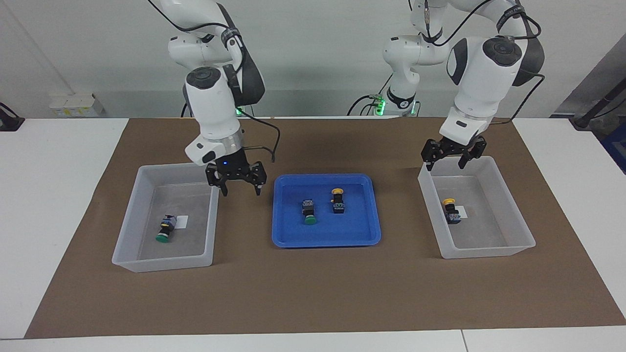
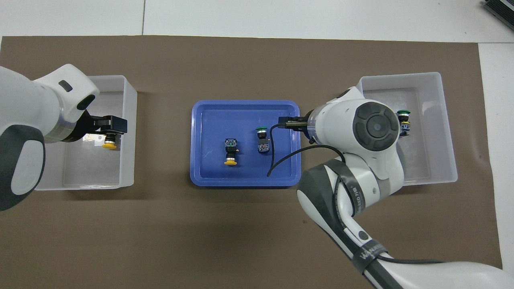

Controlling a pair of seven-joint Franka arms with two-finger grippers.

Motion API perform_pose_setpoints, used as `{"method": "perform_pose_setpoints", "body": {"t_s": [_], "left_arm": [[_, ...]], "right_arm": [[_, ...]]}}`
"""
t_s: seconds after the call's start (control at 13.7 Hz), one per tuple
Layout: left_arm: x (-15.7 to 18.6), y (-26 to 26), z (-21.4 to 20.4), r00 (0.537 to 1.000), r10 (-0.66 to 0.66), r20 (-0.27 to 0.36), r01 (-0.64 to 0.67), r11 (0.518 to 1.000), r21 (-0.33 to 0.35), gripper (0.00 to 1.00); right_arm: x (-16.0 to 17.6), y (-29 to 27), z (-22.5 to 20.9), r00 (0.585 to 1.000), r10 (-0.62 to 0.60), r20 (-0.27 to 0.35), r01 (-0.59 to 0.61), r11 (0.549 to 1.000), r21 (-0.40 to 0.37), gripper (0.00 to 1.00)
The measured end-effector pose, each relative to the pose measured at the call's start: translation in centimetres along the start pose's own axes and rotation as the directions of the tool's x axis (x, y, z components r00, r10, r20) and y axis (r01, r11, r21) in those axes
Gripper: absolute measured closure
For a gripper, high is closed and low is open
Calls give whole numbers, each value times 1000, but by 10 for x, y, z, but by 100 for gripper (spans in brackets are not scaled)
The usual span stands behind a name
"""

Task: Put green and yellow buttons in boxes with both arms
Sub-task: 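Reach the left and right grippers back to the remaining tray buttons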

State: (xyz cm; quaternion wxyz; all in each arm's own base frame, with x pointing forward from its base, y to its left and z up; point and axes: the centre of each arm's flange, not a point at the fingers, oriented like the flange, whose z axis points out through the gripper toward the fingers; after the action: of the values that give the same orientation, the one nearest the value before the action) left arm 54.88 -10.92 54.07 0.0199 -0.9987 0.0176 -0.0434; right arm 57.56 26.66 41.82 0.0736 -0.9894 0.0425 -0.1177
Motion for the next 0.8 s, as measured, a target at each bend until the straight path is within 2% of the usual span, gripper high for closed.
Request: {"method": "perform_pose_setpoints", "body": {"t_s": [0.36, 0.51, 0.66, 0.8], "left_arm": [[-3, 22, 8, 997, -69, -22, 68, 997, -31, 0], [-12, 56, 23, 993, -108, -42, 105, 993, -48, 0], [-22, 88, 39, 988, -139, -62, 135, 988, -70, 0], [-30, 114, 60, 982, -165, -89, 156, 983, -100, 0]], "right_arm": [[-20, -41, 50, 998, -54, -20, 54, 999, 3, 0], [-35, -57, 75, 993, -114, -27, 113, 992, -49, 0], [-47, -68, 98, 988, -141, -57, 135, 986, -95, 0], [-57, -74, 114, 986, -156, -60, 148, 982, -120, 0]]}}
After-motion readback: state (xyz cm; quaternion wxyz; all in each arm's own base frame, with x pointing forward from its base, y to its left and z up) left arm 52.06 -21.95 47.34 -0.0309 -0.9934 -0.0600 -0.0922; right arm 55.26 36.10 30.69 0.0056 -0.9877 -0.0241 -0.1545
